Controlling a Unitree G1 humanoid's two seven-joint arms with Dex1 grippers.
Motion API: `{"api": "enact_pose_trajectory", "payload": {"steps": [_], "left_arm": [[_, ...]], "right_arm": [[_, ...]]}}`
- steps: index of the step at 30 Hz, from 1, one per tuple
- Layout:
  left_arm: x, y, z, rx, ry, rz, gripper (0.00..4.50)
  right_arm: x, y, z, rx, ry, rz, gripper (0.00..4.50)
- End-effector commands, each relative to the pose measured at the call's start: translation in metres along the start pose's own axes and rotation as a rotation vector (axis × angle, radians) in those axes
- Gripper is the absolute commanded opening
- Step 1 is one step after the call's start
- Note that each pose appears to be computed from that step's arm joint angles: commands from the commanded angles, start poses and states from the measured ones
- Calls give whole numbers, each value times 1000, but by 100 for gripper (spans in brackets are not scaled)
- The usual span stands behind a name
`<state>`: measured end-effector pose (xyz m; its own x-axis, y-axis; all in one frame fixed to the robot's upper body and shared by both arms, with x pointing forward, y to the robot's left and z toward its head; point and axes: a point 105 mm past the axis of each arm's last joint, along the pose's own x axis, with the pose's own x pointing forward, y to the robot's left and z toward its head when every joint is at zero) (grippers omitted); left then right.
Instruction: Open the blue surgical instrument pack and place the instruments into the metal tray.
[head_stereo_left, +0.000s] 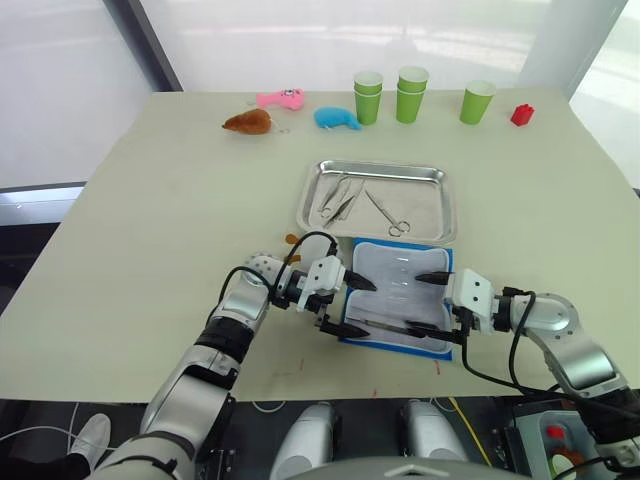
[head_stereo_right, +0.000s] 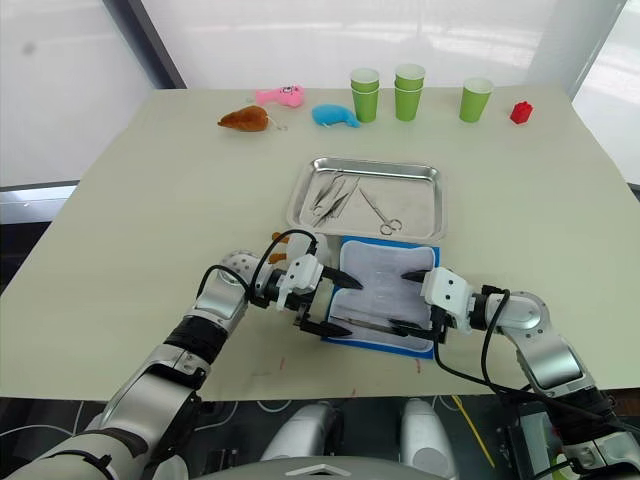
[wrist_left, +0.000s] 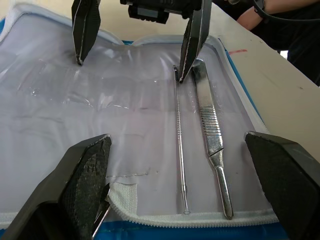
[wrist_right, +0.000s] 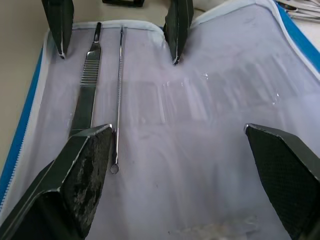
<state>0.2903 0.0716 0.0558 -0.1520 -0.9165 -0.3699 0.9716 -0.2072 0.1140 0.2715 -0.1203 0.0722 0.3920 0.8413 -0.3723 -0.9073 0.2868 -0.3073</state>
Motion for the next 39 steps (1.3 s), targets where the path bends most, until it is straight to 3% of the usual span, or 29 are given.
{"api": "enact_pose_trajectory", "payload": {"steps": [1, 8, 11, 20, 30, 39], "left_arm": [[9, -32, -41, -166, 105, -109, 450], [9, -32, -41, -167, 104, -109, 450], [9, -32, -41, -168, 104, -108, 450], [7, -32, -42, -170, 109, -105, 450], [7, -32, -42, -171, 109, -100, 450], [8, -33, -43, -175, 109, -98, 450]], "right_arm": [[-4, 4, -13, 9, 58, 41, 440], [-3, 17, -21, 5, 85, 107, 440], [-1, 20, -24, 11, 89, 118, 387], [5, 28, -30, -8, 109, 164, 12], [5, 25, -26, -23, 106, 167, 3], [2, 18, 14, -85, 69, 187, 3]]}}
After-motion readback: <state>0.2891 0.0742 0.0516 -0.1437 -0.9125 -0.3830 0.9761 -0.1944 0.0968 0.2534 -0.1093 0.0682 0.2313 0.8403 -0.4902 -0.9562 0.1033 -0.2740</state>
